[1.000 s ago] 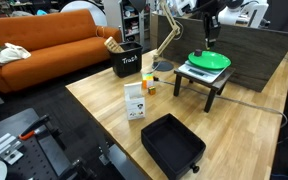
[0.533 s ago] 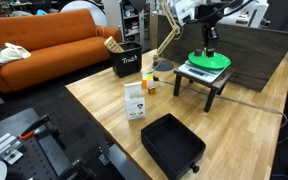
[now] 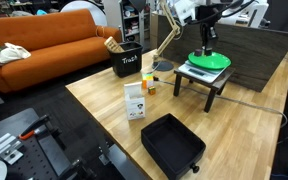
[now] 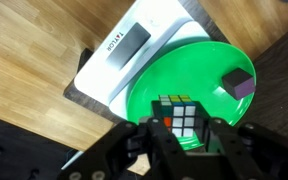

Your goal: Pick the Rubik's cube and put it on the plate

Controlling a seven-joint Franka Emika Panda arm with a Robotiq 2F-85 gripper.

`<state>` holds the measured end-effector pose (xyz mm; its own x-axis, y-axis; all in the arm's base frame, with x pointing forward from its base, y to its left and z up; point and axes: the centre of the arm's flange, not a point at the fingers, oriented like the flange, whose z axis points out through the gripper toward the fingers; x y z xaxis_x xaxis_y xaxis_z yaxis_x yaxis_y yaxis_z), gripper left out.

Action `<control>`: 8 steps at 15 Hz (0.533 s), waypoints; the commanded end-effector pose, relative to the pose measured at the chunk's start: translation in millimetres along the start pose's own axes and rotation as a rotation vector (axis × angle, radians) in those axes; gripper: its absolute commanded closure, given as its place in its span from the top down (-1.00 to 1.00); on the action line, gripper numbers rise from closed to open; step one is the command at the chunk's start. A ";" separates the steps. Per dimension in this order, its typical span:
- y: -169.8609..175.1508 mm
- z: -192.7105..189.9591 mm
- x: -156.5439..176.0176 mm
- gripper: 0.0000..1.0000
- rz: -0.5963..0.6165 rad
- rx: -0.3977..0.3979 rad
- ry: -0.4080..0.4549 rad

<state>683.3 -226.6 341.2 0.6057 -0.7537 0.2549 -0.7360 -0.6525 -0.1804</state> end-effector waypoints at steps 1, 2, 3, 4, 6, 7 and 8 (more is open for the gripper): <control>-1.4 4.9 10.9 -0.83 -0.020 0.033 -0.051; -1.0 5.8 11.2 -0.83 -0.024 0.038 -0.055; -1.2 6.5 11.6 -0.61 -0.030 0.043 -0.060; -1.1 7.5 12.1 -0.07 -0.032 0.043 -0.065; -1.1 9.3 13.1 0.30 -0.037 0.044 -0.070; -1.4 9.5 13.5 0.43 -0.039 0.042 -0.071; -1.7 9.2 14.0 0.57 -0.040 0.040 -0.071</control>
<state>687.8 -231.5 334.4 0.6372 -0.7382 0.2214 -0.7124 -0.6737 -0.1963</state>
